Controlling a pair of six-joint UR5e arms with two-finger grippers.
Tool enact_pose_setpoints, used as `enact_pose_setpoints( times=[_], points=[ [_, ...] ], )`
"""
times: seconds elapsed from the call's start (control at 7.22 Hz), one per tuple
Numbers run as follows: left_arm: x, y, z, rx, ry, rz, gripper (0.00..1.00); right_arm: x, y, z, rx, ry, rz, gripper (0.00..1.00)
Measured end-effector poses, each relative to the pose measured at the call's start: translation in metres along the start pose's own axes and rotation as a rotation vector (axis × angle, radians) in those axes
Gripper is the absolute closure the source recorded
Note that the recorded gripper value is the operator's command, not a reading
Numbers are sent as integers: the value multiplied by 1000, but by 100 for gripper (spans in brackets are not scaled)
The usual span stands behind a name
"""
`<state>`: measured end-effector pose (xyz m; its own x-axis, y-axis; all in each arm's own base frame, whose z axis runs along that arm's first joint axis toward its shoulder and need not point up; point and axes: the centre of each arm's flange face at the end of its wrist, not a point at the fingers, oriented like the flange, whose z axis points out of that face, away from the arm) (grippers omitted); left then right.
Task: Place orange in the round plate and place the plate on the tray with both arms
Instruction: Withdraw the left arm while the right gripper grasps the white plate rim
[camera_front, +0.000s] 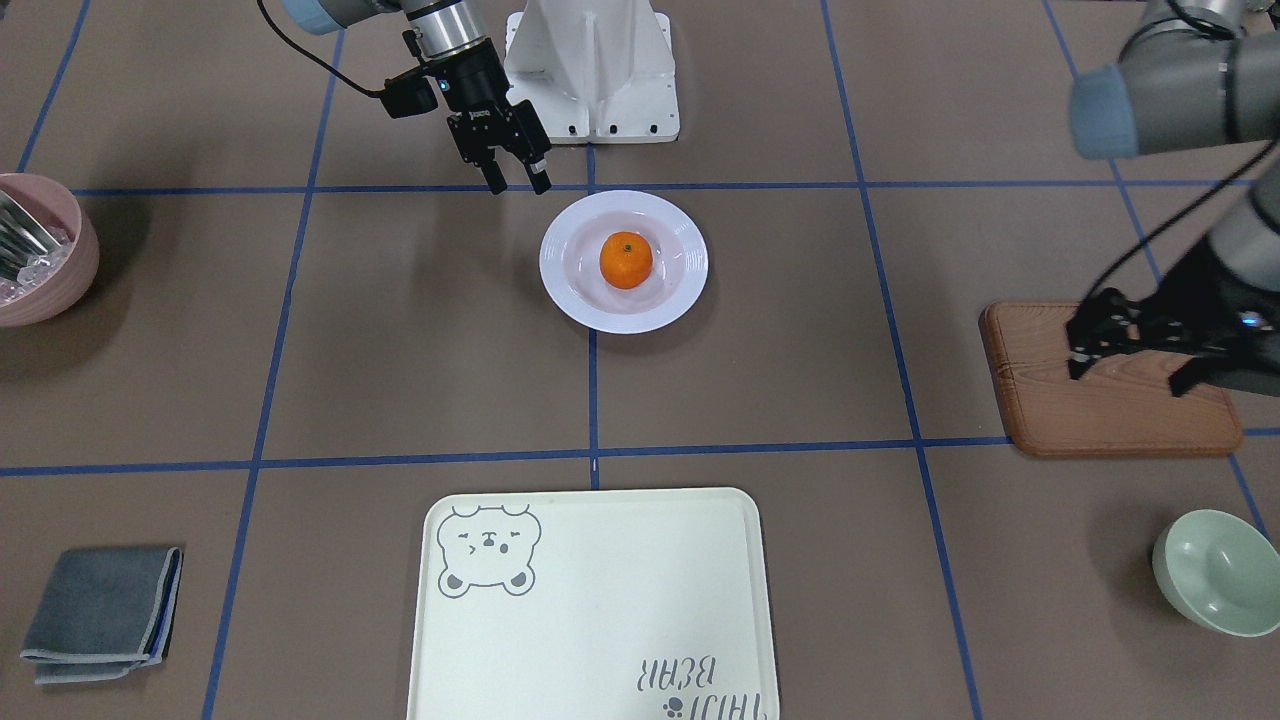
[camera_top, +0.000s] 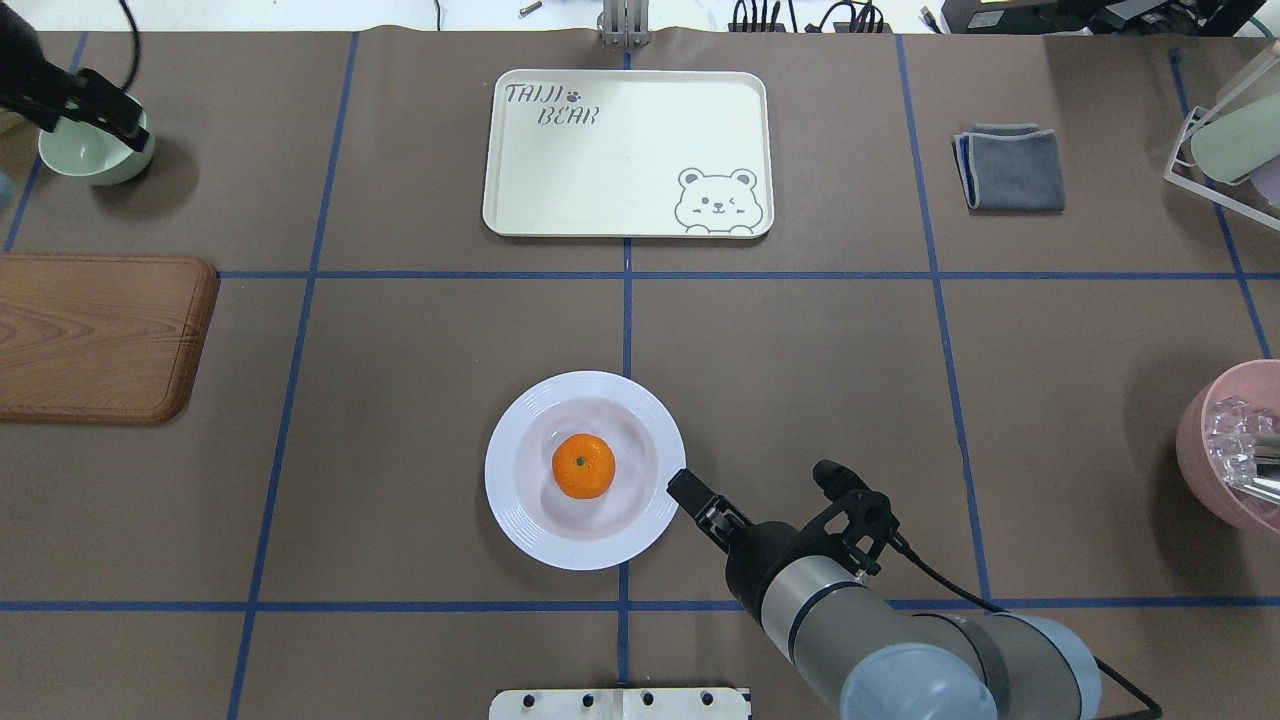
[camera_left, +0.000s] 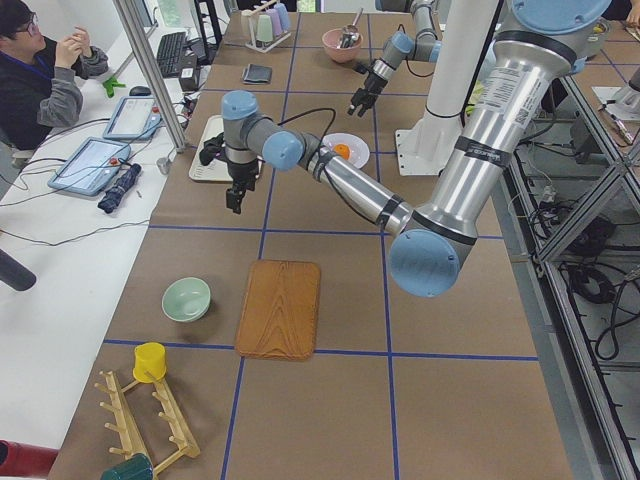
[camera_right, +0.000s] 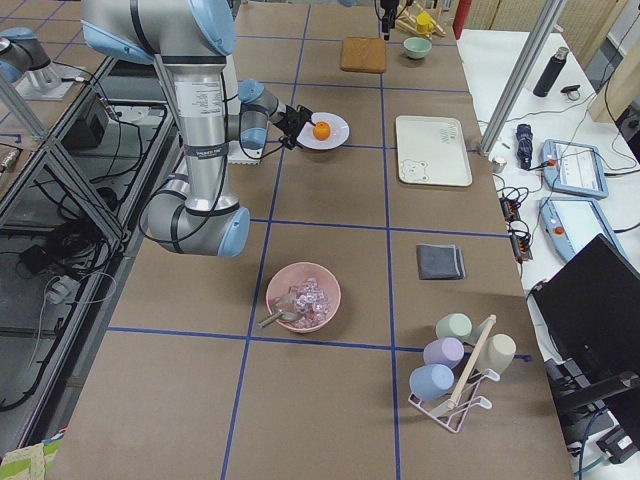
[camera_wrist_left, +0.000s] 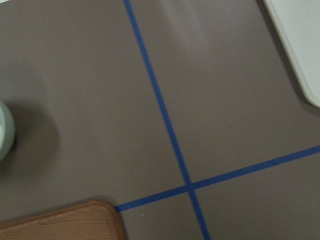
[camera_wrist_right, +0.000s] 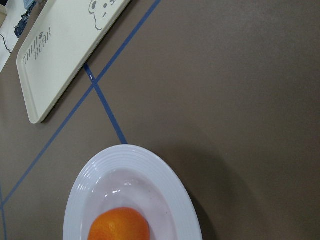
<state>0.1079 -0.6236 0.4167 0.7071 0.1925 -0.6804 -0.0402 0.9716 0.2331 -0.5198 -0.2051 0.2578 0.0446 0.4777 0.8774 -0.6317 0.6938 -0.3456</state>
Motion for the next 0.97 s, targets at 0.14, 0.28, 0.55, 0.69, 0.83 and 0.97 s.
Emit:
enact_pose_setpoints(
  times=[0.14, 0.28, 0.55, 0.69, 0.83, 0.97],
  points=[
    [-87, 4, -4, -13, -14, -21, 2, 4, 9, -1, -6, 0, 13, 2],
    [-169, 14, -12, -14, -32, -25, 2, 8, 15, 1, -11, 6, 14, 2],
    [-249, 45, -17, -21, -45, -69, 2, 9, 25, 15, -8, 20, 5, 4],
    [-264, 57, -17, -22, -45, -86, 2, 4, 29, 25, -7, 25, 4, 5],
    [-271, 65, -17, -21, -44, -95, 2, 0, 30, 37, -6, 37, 1, 6],
    [-275, 71, -18, -19, -44, -101, 2, 1, 30, 48, -1, 51, -7, 8]
  ],
)
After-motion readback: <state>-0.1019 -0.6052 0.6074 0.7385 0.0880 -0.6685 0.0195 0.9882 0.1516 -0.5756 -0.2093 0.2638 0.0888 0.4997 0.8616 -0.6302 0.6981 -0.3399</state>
